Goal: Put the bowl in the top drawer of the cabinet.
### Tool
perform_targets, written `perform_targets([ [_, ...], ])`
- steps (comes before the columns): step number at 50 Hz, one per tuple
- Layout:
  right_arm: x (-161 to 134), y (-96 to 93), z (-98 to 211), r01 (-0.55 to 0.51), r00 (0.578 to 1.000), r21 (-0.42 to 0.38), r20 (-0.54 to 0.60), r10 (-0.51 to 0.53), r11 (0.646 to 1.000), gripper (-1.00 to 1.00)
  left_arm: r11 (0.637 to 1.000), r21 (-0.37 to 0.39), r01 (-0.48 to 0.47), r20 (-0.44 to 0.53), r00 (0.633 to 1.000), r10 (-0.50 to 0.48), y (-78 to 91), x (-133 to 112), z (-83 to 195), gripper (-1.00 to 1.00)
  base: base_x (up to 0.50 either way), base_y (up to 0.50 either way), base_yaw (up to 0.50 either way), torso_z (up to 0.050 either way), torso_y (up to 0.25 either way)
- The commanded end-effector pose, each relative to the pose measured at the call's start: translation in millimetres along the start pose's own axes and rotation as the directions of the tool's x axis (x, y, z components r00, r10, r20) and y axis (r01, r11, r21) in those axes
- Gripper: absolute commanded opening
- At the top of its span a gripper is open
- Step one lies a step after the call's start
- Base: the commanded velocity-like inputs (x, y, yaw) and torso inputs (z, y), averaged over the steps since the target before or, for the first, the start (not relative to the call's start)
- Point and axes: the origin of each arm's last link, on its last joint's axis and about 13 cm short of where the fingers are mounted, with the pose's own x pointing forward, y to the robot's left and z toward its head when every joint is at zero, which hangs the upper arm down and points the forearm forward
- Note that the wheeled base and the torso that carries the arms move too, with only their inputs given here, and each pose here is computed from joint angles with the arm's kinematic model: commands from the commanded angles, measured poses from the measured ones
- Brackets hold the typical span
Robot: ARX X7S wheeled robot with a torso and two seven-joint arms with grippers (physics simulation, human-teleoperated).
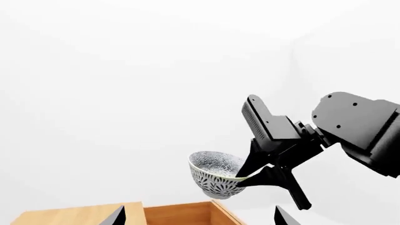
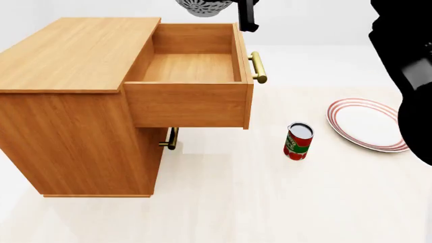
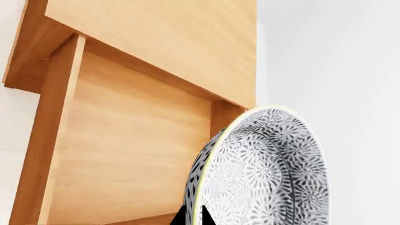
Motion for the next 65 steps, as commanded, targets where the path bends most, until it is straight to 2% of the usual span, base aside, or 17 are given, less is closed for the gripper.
perform_targets([
  [1, 12.9, 4.1, 18.7, -0.046, 0.998, -0.047, 0.05, 0.048, 0.998, -1.0, 1.0, -0.005, 0.023, 0.018, 1.0, -0.023, -0.2, -3.8, 0.4, 1.0, 0.0, 0.0, 0.0, 0.0, 0.0],
  [11, 10.9, 4.7, 32.8, -0.062, 0.993, -0.071, 0.097, 0.069, 0.996, -1.0, 0.998, 0.043, 0.052, 0.081, 0.995, -0.055, -1.6, -10.1, 1.6, 1.0, 0.0, 0.0, 0.0, 0.0, 0.001],
  [21, 4.8, 2.4, 35.0, -0.041, 0.997, -0.079, 0.069, 0.047, 0.996, -1.0, 0.995, 0.073, 0.061, 0.093, 0.993, -0.068, -1.7, -14.9, 2.7, 1.0, 0.0, 0.0, 0.0, 0.0, -0.024],
  [41, -10.3, -3.3, 36.5, 0.021, 0.999, -0.069, 0.049, -0.018, 0.997, -1.0, 0.993, 0.086, 0.078, 0.107, 0.99, -0.087, -3.0, -16.3, 9.9, 1.0, 0.0, 0.0, 0.0, 0.0, -0.193],
  [52, -16.2, -4.1, 47.4, 0.018, 0.998, -0.101, 0.053, -0.013, 0.995, -1.0, 0.993, 0.086, 0.08, 0.121, 0.989, -0.091, -3.4, -17.3, 12.9, 1.0, 0.0, 0.0, 0.0, 0.0, -0.209],
  [64, -18.6, -4.8, 48.0, 0.032, 0.998, -0.098, 0.056, -0.027, 0.995, -1.0, 0.994, 0.08, 0.081, 0.127, 0.988, -0.09, -3.2, -15.7, 11.8, 1.0, 0.0, 0.0, 0.0, 0.0, -0.173],
  [65, -18.5, -4.8, 47.9, 0.031, 0.998, -0.097, 0.055, -0.025, 0.995, 1.0, 0.994, 0.079, 0.08, 0.127, 0.988, -0.09, -3.1, -15.6, 11.7, 1.0, 0.0, 0.0, 0.0, 0.0, 0.0],
])
